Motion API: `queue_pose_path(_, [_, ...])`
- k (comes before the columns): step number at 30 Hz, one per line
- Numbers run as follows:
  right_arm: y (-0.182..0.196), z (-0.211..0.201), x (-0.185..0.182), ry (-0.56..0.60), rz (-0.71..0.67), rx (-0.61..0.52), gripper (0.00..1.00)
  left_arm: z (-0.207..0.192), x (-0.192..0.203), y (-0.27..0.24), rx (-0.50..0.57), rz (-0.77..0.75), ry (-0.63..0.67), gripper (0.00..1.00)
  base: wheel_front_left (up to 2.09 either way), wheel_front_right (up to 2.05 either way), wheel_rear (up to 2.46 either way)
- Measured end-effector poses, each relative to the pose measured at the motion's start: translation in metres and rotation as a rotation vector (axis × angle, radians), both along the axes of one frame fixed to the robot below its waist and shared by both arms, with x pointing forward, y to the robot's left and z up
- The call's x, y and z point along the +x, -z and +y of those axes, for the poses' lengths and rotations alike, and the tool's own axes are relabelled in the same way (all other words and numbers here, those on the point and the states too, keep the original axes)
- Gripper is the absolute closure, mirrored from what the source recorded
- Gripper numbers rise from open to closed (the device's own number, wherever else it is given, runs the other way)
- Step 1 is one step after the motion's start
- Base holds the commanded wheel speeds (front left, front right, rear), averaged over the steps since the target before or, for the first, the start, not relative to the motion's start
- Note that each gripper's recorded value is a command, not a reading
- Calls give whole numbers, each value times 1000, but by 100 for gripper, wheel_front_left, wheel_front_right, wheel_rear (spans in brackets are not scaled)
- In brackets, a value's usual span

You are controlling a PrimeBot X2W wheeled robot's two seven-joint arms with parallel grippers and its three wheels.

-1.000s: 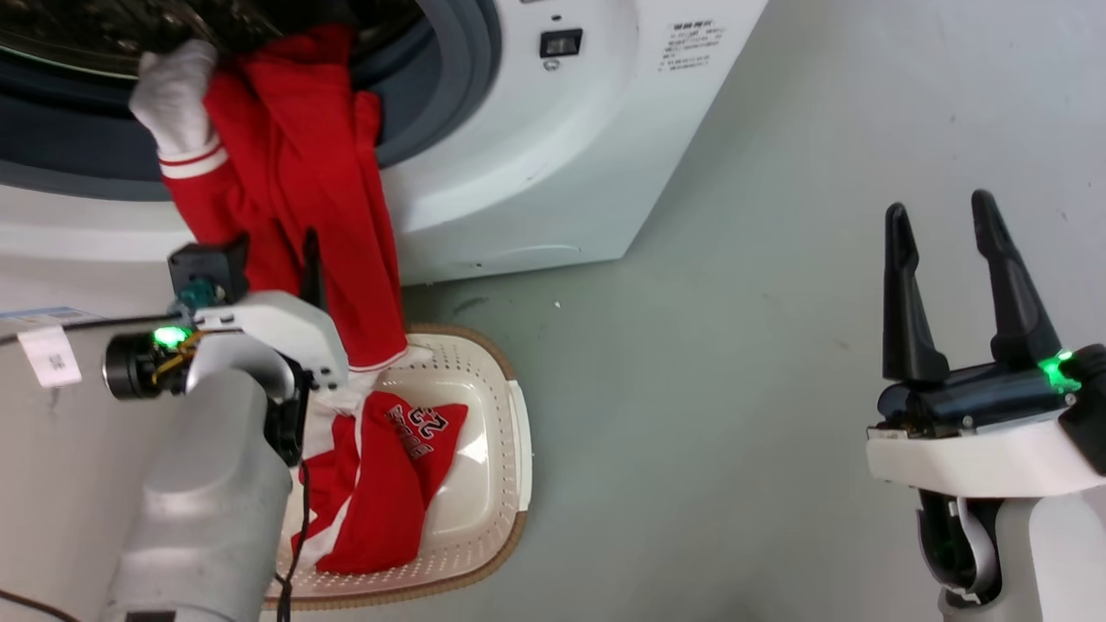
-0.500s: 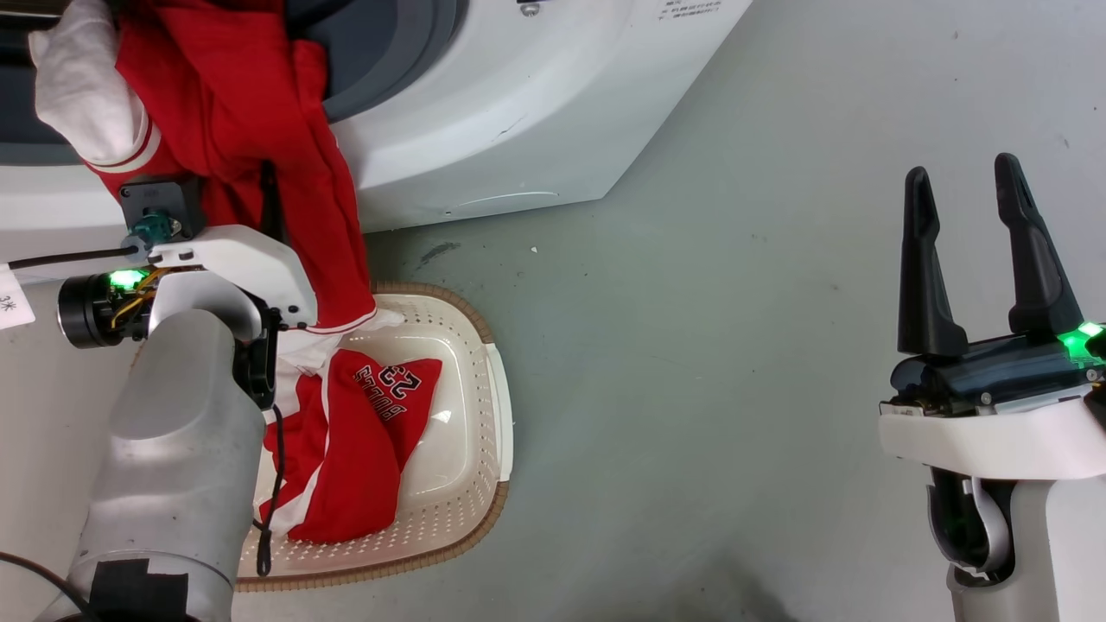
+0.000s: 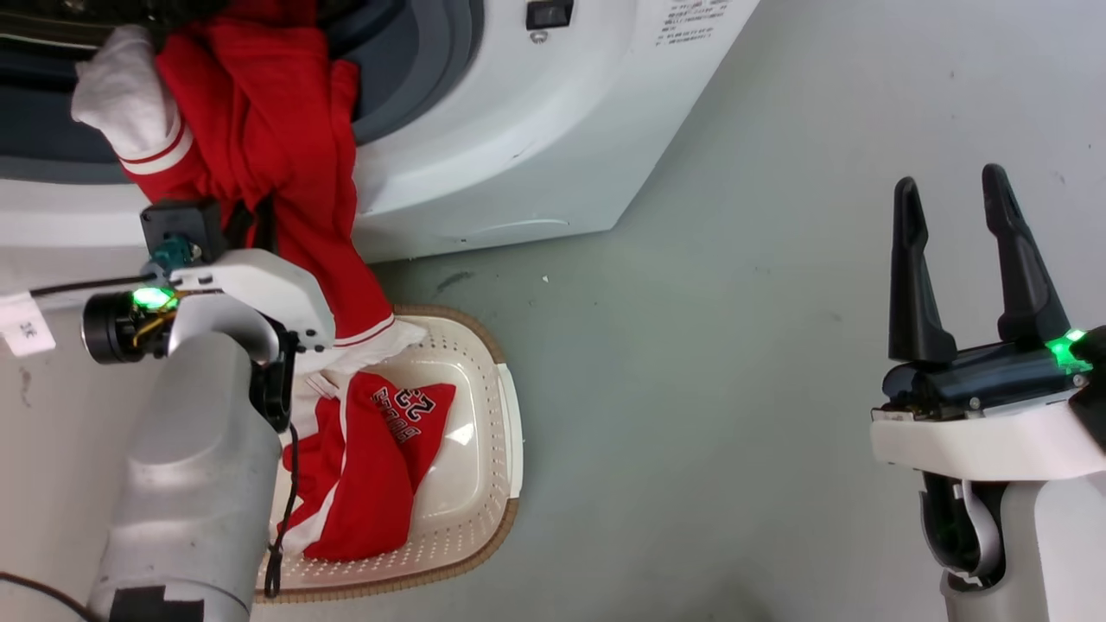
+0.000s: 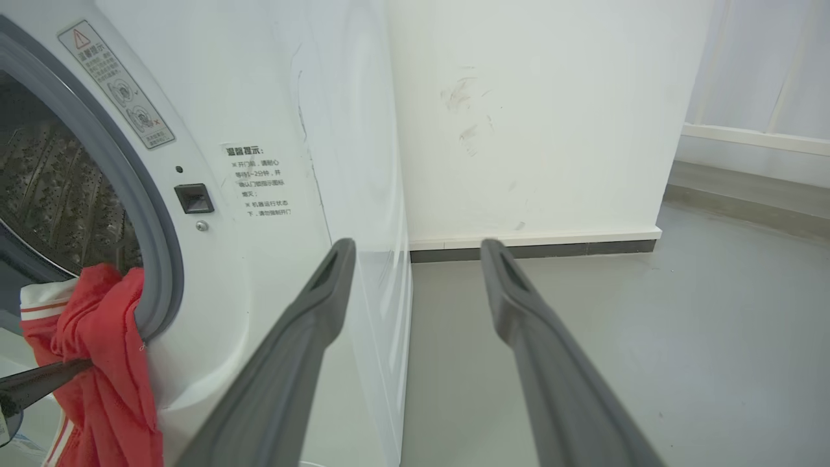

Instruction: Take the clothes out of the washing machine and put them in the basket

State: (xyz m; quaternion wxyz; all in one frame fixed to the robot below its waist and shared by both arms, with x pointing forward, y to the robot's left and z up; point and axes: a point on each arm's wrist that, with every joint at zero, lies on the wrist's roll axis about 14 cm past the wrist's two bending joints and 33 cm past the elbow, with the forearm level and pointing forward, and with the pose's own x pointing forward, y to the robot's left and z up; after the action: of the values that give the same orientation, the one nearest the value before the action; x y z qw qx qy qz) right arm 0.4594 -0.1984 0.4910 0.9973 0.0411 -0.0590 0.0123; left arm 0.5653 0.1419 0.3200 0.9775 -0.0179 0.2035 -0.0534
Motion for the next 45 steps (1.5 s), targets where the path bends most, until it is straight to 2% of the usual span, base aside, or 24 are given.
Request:
queue_pose_path(11, [-22, 8, -28, -15, -28, 10, 0, -6, -41, -46, -10, -101, 53, 100, 0, 0, 0])
queue_pose_path(23, [-47, 19, -64, -41, -76, 15, 0, -15, -113, -87, 11, -193, 138, 100, 0, 0, 0])
queue_pose_path(34, [-52, 27, -72, -63, -90, 17, 0, -39, -161, -69, -8, -125, 226, 100, 0, 0, 0])
queue_pose_path(45, [-40, 21, -53, -47, -63, 8, 0, -37, -174, -6, -11, 79, 227, 100, 0, 0, 0])
